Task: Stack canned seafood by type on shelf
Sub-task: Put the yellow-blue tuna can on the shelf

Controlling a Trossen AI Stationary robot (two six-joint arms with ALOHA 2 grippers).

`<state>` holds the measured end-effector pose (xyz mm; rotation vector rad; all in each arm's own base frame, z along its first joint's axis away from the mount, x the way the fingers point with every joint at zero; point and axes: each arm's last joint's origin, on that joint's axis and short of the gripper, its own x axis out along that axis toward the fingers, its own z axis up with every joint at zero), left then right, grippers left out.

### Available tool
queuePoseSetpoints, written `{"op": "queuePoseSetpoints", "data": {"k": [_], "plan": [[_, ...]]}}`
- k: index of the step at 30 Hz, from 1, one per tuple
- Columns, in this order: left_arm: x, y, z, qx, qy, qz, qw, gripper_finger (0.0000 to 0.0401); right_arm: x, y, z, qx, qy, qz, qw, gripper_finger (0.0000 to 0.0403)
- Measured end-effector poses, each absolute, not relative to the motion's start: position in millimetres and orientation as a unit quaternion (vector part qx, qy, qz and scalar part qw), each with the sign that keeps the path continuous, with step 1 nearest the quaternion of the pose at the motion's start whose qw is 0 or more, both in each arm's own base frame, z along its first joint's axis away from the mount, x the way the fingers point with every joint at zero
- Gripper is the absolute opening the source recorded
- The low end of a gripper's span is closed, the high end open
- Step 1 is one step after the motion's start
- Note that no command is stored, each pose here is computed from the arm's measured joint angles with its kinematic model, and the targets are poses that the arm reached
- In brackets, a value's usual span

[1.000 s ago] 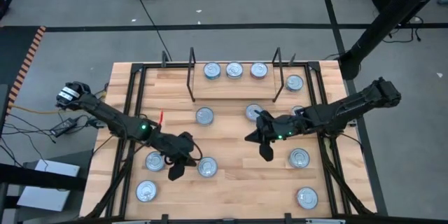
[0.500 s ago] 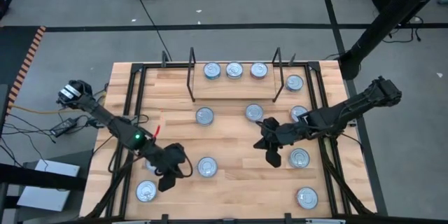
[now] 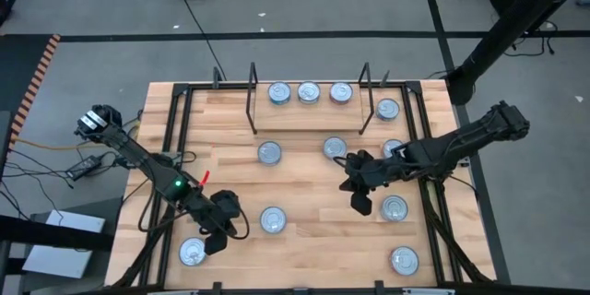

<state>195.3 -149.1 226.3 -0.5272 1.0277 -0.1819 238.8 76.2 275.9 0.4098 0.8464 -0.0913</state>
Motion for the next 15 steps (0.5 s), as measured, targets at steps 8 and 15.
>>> {"op": "queuePoseSetpoints", "data": {"k": [8,15], "plan": [[195.9,-149.5,226.9,-0.25,0.481,-0.087,0.836,0.0001,239.3,53.1,276.8,0.188,0.432,-0.085,0.878,0.0009],[197.5,-150.2,228.4,-0.254,0.469,-0.088,0.841,0.0001,244.6,22.1,273.4,0.18,0.432,-0.127,0.874,0.0009]]}}
